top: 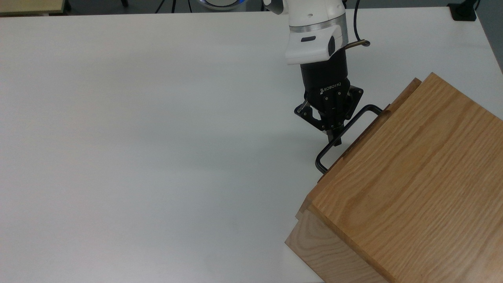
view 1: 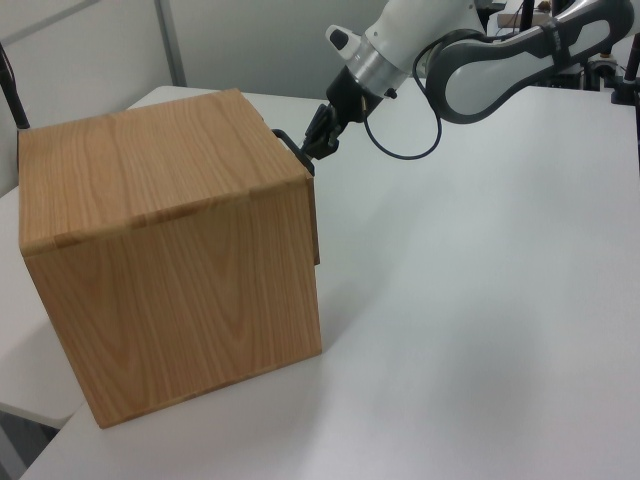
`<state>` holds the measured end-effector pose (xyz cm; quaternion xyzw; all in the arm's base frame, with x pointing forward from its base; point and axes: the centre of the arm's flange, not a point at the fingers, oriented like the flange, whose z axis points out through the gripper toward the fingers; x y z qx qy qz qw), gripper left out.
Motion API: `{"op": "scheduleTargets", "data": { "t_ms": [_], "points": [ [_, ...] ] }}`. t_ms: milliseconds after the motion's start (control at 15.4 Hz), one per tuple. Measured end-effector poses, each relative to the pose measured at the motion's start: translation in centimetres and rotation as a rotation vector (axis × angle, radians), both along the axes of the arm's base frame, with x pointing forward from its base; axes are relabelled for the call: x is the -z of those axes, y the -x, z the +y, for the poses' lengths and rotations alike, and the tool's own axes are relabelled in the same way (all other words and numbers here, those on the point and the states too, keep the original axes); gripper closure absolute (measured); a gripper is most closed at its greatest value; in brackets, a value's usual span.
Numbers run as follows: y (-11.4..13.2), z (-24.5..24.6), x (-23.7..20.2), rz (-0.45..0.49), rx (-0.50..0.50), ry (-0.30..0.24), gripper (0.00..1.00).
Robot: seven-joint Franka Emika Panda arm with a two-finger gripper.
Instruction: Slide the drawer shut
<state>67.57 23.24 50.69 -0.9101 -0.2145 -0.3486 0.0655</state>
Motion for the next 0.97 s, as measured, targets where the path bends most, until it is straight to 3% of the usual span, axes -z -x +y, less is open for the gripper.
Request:
{"op": "scheduleTargets", "data": {
  "t_ms": [259,648,971],
  "points": [
    [-0.3,-0.1,0.2,-0.010,0.036,-0.056,0.99],
    [-0.4,-0.3,0.3,-0.003,0.040,-0.055,0.99],
    [-1.1,-7.2,2.7,0.222,0.103,0.046,0.99]
  ]
}}
